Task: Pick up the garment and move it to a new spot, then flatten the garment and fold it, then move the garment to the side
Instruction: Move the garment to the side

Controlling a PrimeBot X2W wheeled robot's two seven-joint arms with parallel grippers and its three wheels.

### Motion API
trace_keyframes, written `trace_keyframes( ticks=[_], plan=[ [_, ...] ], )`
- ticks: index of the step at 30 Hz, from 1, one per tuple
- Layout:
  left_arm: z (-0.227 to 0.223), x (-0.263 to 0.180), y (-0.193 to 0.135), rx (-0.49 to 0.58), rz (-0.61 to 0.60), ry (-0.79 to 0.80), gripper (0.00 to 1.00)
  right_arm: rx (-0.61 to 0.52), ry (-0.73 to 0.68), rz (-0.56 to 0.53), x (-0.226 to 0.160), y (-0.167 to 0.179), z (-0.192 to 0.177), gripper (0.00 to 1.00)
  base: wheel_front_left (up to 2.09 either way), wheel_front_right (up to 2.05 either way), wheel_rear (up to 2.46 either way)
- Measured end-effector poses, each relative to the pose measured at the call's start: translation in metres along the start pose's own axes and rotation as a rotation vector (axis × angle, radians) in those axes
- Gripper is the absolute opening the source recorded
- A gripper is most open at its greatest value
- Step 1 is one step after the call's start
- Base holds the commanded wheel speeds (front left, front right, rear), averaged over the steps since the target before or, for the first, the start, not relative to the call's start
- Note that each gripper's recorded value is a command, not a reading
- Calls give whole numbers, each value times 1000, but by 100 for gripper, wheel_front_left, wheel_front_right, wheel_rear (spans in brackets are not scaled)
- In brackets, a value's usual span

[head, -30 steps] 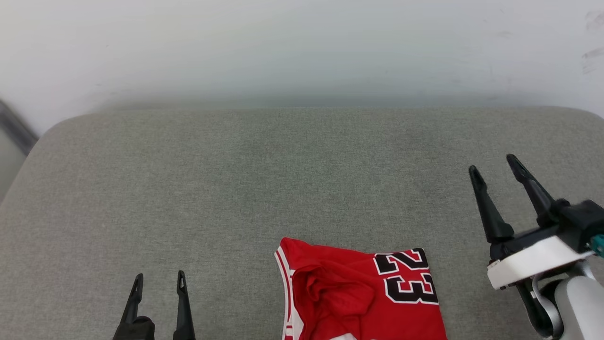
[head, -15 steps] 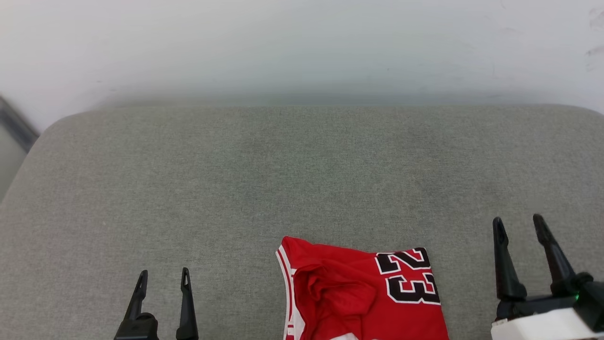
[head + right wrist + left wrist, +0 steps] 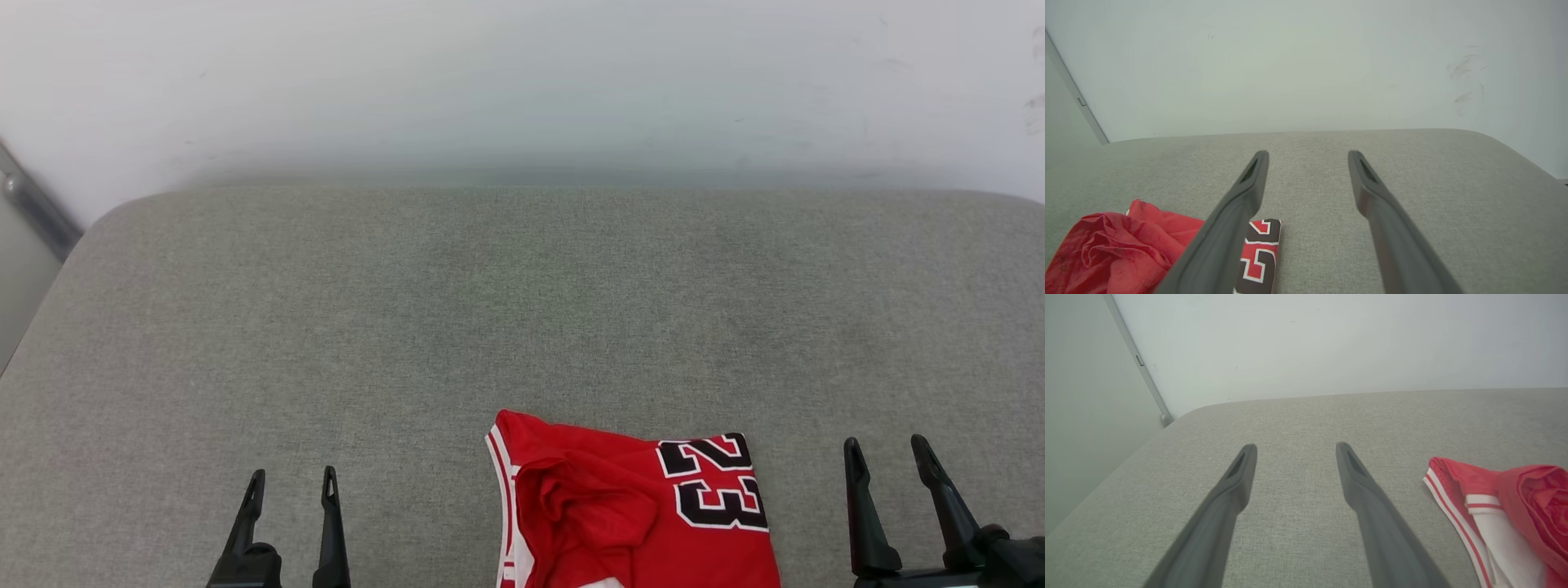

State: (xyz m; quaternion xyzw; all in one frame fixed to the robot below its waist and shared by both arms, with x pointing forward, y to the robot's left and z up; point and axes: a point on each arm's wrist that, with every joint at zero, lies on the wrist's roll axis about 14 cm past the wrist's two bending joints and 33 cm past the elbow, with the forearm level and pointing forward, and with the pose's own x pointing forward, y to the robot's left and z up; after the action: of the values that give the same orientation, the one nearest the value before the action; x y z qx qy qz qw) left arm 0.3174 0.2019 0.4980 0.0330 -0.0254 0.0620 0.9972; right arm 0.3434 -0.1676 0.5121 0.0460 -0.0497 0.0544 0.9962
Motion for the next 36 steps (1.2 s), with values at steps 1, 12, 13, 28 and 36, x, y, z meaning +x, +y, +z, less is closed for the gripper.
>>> trace_keyframes(
  ticks=[1, 12, 13, 28, 36],
  plan=[
    [0, 0, 0, 0, 0, 0, 100, 1, 3, 0, -1, 0, -1, 100, 0, 0, 0],
    [-2, 1, -2, -1, -1, 7, 100, -55, -159, 35, 31, 8, 48, 100, 0, 0, 0],
    [-2, 2, -2, -1, -2, 9, 100, -64, -181, 44, 36, 9, 55, 100, 0, 0, 0],
    [-9, 11, -3, -1, -2, 29, 100, -186, 324, 330, 92, 33, 8, 100, 0, 0, 0],
    [-12, 17, -4, -8, -2, 40, 100, 6, 874, 372, 56, 12, -53, 100, 0, 0, 0]
  ],
)
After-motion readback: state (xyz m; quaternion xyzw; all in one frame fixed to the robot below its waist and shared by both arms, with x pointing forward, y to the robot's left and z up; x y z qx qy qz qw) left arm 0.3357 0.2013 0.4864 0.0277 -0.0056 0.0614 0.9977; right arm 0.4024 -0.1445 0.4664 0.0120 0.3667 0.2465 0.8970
